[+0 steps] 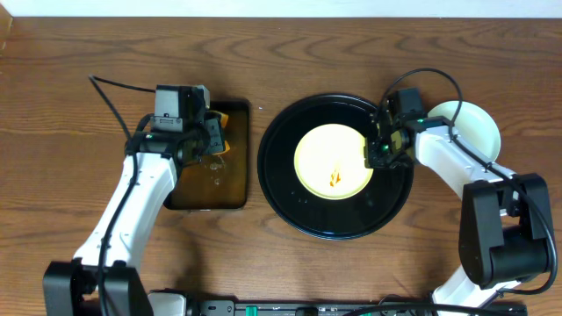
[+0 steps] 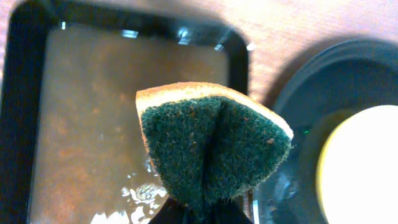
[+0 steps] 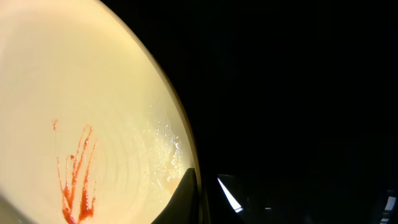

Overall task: Clean dirty plates on tray and stack at the side
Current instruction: 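Scrub the yellow plate with the sponge in the left gripper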

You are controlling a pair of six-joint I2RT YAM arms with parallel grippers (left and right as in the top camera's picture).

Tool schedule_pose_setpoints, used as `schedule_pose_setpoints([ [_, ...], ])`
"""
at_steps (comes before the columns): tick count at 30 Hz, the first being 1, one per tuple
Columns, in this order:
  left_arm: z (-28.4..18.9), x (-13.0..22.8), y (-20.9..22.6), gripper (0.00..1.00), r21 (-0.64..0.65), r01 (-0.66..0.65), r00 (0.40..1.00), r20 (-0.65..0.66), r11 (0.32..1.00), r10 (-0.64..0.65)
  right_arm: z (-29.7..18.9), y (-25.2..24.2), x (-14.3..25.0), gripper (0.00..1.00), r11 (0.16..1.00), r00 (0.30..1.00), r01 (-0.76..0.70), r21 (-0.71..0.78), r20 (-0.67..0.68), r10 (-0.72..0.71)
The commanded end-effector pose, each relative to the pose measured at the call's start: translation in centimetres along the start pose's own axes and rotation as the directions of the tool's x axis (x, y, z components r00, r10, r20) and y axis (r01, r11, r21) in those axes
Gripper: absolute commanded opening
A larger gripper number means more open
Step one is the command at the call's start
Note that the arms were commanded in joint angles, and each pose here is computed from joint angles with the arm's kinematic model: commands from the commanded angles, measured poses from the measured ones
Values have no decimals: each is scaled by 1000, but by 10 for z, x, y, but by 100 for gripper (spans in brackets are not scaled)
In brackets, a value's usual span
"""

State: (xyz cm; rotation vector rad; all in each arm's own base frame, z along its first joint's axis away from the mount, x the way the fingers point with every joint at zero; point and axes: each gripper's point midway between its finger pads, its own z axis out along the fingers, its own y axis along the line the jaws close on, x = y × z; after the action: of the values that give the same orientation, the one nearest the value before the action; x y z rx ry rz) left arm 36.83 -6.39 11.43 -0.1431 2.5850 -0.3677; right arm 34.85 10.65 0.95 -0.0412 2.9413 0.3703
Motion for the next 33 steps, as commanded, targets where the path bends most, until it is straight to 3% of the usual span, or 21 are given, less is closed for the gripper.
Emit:
schedule_pose_setpoints([
  [1,-4,2,-29,7,106,-29,1000,-9,994,30,-1,14,5,1,999,999,48,-4,-11,-49],
  [4,-1,20,-70,7,224,-55,996,-62,973,70,2,27,13,1,997,996,80,-11,-35,-80],
  [11,19,70,-154,7,337,-165,968,-125,927,218,3,35,17,1,996,996,83,-12,-42,-84],
  [15,37,85,-179,7,325,-153,970,-132,933,206,3,35,19,1,997,996,80,-10,-48,-80],
  [18,52,99,-201,7,337,-56,978,-169,940,119,3,34,20,1,997,995,79,-8,-55,-79],
  [25,86,136,-218,8,302,93,960,-281,949,-5,3,35,21,1,997,995,80,-8,-56,-81],
  [33,110,160,-222,8,297,87,947,-320,951,13,3,35,21,1,997,995,80,-8,-57,-80],
])
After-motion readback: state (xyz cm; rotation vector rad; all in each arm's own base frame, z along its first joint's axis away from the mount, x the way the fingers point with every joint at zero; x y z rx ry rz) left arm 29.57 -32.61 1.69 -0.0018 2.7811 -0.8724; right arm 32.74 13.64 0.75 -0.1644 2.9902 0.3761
